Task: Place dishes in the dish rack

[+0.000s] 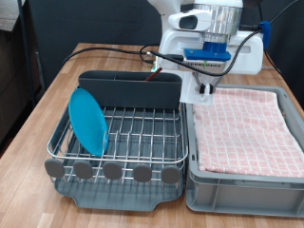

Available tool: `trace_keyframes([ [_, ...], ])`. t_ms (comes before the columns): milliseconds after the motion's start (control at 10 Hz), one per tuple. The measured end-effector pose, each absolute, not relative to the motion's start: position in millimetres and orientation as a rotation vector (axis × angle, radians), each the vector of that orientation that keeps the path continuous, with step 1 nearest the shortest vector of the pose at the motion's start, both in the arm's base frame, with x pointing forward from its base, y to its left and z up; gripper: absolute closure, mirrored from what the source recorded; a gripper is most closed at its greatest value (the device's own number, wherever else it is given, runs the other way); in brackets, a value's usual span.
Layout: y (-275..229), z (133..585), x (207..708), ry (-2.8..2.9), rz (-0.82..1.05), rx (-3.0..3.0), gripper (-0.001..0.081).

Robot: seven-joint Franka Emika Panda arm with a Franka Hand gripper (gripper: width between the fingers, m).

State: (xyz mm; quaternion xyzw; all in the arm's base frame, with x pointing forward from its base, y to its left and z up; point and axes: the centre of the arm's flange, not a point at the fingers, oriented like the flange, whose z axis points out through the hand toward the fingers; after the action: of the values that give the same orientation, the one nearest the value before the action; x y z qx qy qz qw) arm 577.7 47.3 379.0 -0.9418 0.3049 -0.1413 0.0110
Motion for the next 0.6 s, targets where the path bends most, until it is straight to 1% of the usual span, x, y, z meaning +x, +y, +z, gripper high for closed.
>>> trace_keyframes([
  [600,11.6,372.2,648.6,0.989,-0.512,-2.911,0.0735],
])
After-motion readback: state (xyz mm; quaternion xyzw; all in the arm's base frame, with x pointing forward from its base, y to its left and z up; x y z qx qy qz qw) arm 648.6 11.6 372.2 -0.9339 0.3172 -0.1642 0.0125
